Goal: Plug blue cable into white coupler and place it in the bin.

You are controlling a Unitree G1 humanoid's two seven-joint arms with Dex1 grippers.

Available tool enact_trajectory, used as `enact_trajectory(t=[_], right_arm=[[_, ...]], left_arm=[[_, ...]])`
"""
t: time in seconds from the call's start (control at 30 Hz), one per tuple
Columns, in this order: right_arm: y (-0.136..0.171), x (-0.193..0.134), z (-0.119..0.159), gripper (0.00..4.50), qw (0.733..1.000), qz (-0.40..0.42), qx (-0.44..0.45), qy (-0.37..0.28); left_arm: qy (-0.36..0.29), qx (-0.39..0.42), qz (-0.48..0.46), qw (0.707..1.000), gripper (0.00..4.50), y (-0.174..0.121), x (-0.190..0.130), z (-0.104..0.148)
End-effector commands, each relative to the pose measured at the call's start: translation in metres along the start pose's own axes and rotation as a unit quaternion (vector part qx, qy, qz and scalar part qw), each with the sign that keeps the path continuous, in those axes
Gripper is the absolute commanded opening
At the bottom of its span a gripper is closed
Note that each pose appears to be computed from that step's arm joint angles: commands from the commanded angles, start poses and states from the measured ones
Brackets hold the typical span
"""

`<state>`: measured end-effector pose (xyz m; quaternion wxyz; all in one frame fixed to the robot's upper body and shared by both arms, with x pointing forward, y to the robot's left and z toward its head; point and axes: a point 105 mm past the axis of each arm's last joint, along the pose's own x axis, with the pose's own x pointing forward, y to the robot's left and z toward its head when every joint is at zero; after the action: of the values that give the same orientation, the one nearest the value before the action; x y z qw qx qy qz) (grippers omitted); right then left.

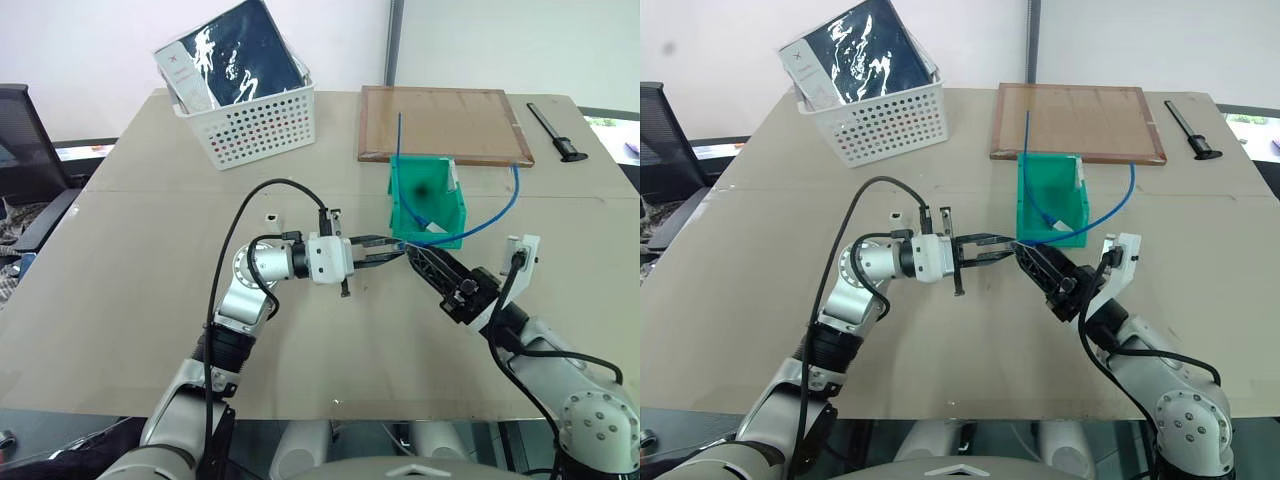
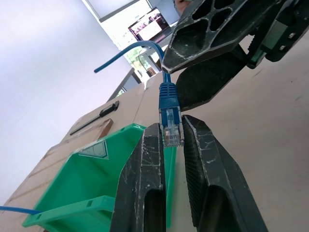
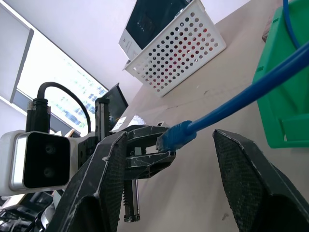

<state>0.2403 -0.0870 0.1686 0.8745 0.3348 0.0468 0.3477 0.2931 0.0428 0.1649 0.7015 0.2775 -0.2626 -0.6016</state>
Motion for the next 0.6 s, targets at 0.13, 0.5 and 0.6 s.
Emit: enact_trajectory(t=[0.13, 0.5, 0.6], right_arm=[[0.0101, 0.004, 0.0051, 1.67, 1.0, 0.023, 0.0, -0.007], [0.0115, 0.0042, 0.005, 0.08, 1.0, 0.026, 0.001, -0.004], [0.0122, 0.0046, 0.0052, 0.08, 1.0, 0.029, 0.001, -0.003]], left_arm=[[-0.023, 0.025, -0.001, 0.999, 0.01, 0.0002, 0.0034, 0.0148], [-0.023, 0.019, -0.01, 0.999, 0.01, -0.0045, 0.0006, 0.0141], [-0.02, -0.007, -0.007, 1.0, 0.01, -0.0044, -0.0031, 0.012]])
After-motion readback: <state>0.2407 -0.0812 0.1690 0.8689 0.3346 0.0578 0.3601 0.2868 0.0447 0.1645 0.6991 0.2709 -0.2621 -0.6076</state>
